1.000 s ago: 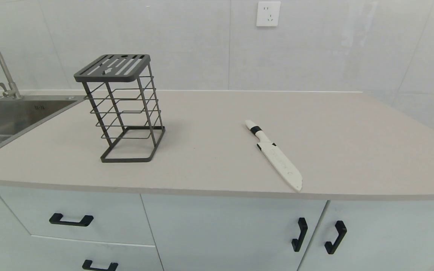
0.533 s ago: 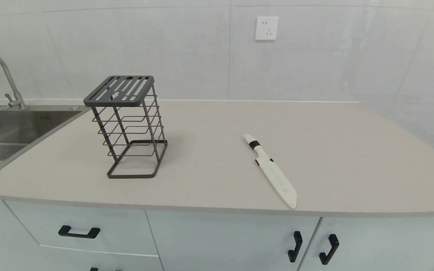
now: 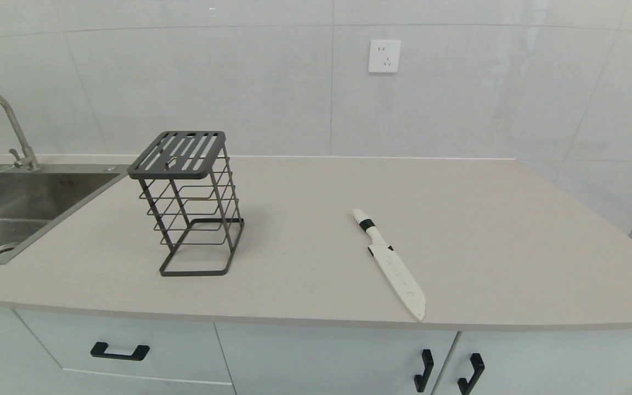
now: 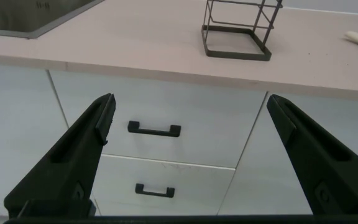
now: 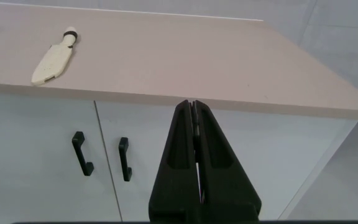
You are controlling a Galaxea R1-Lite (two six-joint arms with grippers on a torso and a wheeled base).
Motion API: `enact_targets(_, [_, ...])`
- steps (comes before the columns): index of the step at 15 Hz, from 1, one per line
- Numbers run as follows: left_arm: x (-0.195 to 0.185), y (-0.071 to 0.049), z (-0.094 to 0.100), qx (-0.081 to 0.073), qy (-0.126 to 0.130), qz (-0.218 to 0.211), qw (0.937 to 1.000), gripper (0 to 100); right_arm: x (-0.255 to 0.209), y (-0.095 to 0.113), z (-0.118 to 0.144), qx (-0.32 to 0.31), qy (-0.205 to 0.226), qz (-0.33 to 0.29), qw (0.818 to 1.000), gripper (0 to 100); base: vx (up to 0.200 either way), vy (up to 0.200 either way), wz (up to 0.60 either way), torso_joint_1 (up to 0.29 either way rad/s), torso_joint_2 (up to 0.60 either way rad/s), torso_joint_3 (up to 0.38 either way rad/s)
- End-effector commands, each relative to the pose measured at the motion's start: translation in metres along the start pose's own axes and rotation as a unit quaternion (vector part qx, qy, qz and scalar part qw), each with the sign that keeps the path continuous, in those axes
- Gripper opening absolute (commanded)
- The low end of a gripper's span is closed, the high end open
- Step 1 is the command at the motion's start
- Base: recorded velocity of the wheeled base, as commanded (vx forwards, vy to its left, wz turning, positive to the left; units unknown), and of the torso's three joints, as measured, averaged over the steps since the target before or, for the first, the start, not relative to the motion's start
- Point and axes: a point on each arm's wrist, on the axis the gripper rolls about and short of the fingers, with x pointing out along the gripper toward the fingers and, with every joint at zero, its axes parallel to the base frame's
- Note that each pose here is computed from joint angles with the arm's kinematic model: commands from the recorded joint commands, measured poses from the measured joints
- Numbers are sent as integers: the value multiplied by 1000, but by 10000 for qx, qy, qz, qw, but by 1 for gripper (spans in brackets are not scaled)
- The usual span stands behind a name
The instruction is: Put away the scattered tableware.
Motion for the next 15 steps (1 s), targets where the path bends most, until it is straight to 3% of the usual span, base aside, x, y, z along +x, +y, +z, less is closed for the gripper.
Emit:
enact_targets(1, [0, 0, 0, -4, 7, 3, 10000, 100, 0, 0, 0, 6, 4, 1, 10000, 0, 0, 0, 0, 0, 0, 0])
enact_targets(9, [0, 0, 0, -4, 14, 3, 10000, 100, 0, 0, 0, 6, 6, -30, 10000, 0, 0, 0, -75, 53, -168, -115])
enact_targets(12, [0, 0, 0, -4, 6, 10, 10000, 100, 0, 0, 0, 14, 7, -45, 10000, 0, 0, 0, -600, 54, -152, -105])
enact_targets(15, [0, 0, 0, -4, 7, 3, 10000, 100, 0, 0, 0, 6, 7, -38, 10000, 0, 0, 0, 0, 126, -356, -238])
